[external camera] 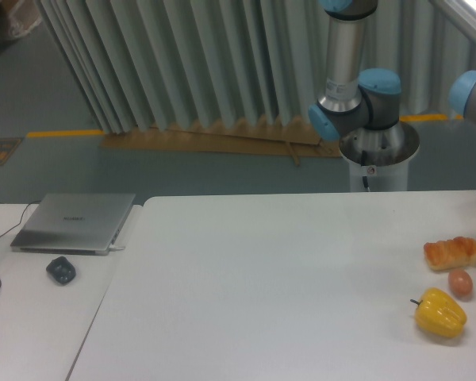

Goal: Place the bread in the basket
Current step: 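Move the gripper in over the bread roll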

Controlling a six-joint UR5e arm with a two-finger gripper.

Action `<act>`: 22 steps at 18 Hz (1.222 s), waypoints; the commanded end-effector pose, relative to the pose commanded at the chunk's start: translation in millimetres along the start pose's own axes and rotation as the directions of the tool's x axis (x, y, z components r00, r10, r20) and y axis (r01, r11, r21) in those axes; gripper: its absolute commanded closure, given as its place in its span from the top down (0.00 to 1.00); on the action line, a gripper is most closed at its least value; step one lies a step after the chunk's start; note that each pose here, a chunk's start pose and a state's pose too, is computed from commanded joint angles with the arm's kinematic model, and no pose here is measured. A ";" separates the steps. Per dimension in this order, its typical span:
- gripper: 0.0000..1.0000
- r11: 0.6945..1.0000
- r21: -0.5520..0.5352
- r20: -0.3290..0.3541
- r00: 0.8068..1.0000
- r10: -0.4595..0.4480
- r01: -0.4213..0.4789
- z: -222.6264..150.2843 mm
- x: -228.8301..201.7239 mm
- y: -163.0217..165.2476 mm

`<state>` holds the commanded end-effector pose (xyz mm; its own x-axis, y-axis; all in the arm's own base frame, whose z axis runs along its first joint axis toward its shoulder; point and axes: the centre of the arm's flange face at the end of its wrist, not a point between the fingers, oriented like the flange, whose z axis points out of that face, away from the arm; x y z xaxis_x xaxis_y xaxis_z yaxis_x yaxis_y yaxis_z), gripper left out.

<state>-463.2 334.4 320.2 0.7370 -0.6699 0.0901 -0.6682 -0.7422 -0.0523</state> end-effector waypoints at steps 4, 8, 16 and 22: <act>1.00 1.000 0.010 -0.031 0.999 -0.025 0.025 20.6 -2.2 -12.6; 1.00 0.998 0.008 -0.032 0.997 -0.065 0.065 22.7 -2.2 -19.8; 1.00 0.999 -0.009 0.008 0.999 -0.046 0.046 16.8 -3.6 -19.7; 1.00 0.999 -0.034 -0.002 0.999 -0.035 0.035 19.8 -4.3 -18.5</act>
<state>-452.0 350.6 301.0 0.7600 -0.6431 0.0942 -0.6448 -0.7642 -0.0156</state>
